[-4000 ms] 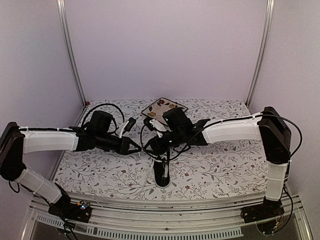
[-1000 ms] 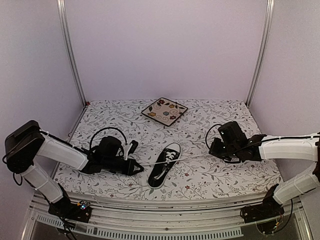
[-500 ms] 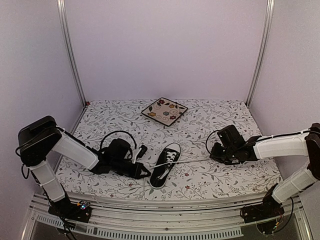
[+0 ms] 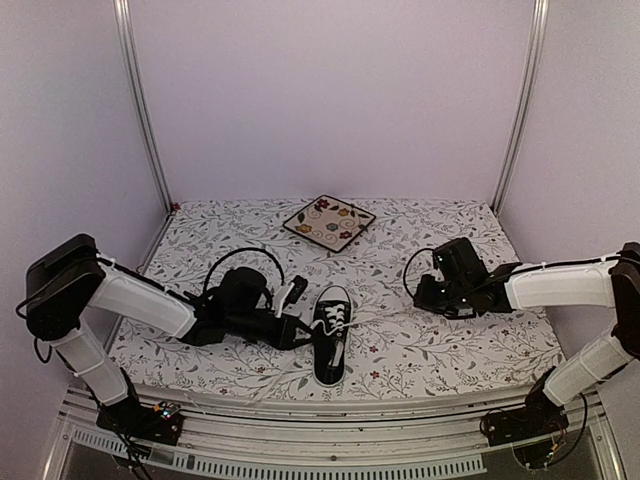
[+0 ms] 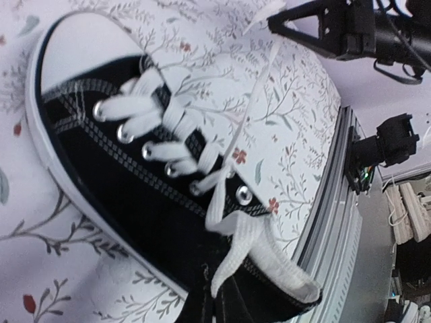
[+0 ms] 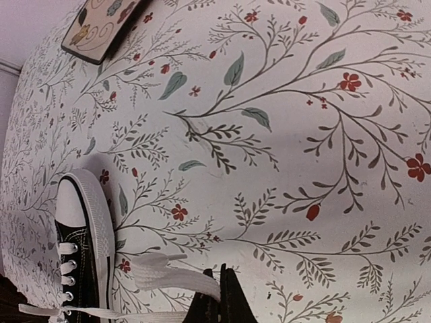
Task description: Tie the shoes
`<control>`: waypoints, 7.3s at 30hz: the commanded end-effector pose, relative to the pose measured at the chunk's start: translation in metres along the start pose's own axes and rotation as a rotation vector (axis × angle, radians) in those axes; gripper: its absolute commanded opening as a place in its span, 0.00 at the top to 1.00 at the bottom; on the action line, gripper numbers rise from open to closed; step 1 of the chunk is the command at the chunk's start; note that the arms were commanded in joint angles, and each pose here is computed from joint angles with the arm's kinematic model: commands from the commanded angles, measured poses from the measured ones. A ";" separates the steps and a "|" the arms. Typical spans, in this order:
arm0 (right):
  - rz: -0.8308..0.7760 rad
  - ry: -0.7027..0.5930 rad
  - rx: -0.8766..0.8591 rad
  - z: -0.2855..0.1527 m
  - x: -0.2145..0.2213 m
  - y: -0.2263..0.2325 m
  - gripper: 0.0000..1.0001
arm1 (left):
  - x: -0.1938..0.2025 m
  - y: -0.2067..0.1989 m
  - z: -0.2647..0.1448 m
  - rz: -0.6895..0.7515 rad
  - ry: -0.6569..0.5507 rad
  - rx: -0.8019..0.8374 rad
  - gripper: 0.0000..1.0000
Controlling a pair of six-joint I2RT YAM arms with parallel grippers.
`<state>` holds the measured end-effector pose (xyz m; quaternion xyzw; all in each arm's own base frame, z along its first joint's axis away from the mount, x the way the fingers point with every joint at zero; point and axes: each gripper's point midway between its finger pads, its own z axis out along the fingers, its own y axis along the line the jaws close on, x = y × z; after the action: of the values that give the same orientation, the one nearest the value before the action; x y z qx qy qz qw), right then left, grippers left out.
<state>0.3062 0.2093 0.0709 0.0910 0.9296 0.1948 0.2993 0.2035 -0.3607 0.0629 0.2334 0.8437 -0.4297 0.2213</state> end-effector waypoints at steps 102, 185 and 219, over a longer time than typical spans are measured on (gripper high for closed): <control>-0.501 -0.072 -0.628 -0.061 0.043 0.185 0.06 | -0.059 -0.038 0.001 0.102 -0.189 0.033 1.00; -0.496 -0.152 -0.259 0.011 0.084 0.172 0.98 | -0.064 0.076 0.021 0.286 0.149 -0.206 0.57; -0.424 -0.086 -0.324 0.011 0.073 0.191 0.98 | -0.020 -0.022 -0.034 -0.021 0.146 0.090 1.00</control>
<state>0.2545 0.4010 0.0893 -0.1638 0.8736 0.2441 0.3878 0.2338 -0.3462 0.0969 0.2992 0.8366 -0.4115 0.2031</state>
